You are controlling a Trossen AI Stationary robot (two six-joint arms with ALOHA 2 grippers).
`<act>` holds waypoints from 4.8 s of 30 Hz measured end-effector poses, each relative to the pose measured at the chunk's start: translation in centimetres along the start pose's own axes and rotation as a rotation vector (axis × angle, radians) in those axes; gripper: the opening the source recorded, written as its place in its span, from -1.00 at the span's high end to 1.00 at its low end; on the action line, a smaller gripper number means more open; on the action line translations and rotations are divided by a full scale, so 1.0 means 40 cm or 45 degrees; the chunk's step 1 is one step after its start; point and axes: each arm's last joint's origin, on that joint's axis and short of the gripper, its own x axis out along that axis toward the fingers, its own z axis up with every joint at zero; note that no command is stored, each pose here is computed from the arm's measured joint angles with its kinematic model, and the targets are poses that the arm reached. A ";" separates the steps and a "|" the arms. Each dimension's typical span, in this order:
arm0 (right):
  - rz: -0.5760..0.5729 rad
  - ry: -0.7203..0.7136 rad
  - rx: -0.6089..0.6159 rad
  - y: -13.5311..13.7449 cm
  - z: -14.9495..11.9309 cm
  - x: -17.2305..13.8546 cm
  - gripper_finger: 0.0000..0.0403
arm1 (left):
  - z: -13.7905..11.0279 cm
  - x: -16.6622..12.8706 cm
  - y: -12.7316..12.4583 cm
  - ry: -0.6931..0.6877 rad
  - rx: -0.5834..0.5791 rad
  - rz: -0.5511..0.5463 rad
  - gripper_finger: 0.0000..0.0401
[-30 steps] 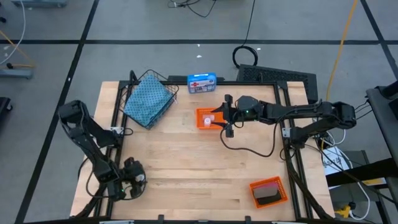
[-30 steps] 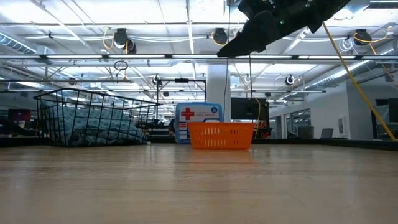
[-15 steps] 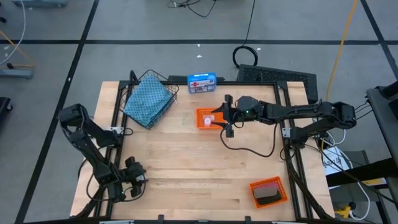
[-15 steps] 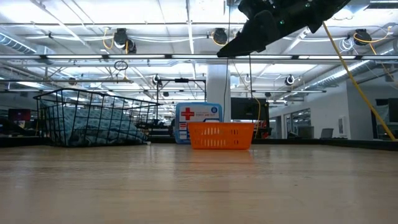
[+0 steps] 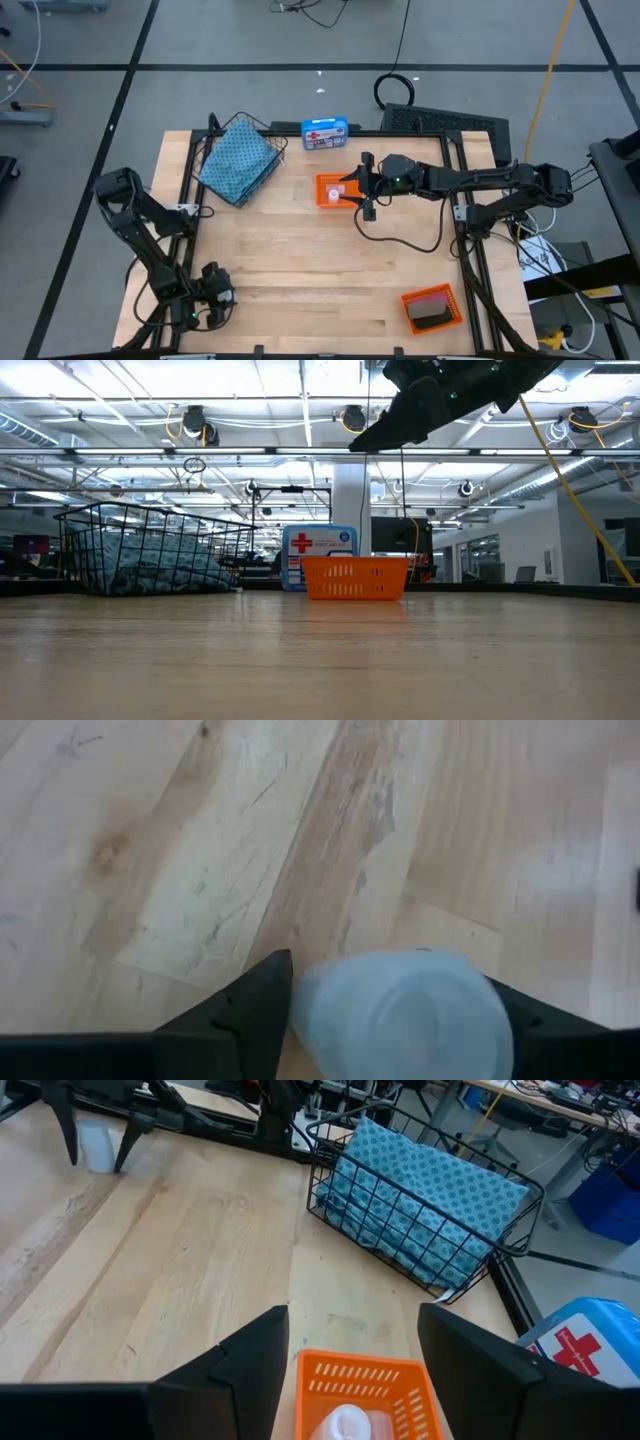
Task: Pick & place medical supplies in basket/bin
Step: Put the transparent pill bottle into the top orange bin
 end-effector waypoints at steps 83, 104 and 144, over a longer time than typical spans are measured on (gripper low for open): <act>0.121 -0.148 0.132 0.082 0.047 0.001 -0.06 | 0.649 -0.025 0.172 -0.723 0.416 -0.037 -0.69; 0.253 0.157 0.228 0.277 -0.144 0.250 -0.39 | 0.571 -0.072 0.226 -0.990 0.262 -0.081 -0.68; 0.236 0.108 0.257 0.251 -0.095 0.211 0.34 | 0.571 -0.073 0.226 -0.987 0.246 -0.087 -0.70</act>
